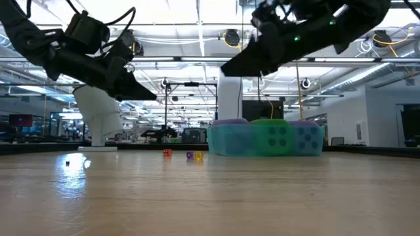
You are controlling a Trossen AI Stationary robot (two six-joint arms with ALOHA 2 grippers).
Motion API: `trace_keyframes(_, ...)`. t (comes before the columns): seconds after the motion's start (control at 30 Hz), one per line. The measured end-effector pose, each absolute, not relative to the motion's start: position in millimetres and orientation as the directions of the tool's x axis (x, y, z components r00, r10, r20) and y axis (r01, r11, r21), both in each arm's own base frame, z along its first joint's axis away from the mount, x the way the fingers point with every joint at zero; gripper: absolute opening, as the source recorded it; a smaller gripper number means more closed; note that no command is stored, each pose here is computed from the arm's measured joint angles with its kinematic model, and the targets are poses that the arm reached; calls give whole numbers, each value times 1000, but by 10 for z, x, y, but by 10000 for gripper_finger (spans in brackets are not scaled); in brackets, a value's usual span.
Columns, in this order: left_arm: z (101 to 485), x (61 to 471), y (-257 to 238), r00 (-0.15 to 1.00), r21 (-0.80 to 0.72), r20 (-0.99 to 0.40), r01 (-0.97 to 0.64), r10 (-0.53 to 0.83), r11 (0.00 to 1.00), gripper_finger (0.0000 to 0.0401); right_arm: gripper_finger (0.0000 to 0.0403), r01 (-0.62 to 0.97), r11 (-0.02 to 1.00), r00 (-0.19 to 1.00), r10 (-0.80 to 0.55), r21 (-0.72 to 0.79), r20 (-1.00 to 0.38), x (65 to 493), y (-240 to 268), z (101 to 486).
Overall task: Pick & Place Dice
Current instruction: Put the small yellow dice into the bin
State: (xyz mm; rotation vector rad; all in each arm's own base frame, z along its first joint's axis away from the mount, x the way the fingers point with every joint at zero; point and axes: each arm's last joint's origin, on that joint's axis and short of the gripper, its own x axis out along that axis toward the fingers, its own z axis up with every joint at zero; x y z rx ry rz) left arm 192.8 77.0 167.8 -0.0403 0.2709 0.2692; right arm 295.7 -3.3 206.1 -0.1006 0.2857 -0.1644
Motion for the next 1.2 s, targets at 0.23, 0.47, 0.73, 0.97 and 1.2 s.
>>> trace_keyframes(0.23,1784,1849,741,936,33,-245,-254,254,967,3,218,107,993,943,-115,-42,-313,3271,254,1788)
trace_keyframes(0.47,1855,1792,716,940,45,-227,-252,256,967,17,216,149,988,957,-155,-43,-246,3462,407,1305)
trace_keyframes(0.73,1852,1792,716,939,44,-230,-252,256,967,19,215,197,980,921,-182,8,-345,3485,305,918)
trace_keyframes(0.97,1854,1793,716,939,42,-229,-253,256,967,19,215,279,960,898,-258,7,-357,3601,304,744)
trace_keyframes(1.2,1854,1793,715,939,42,-229,-252,255,967,19,216,300,954,878,-275,2,-392,3745,317,652)
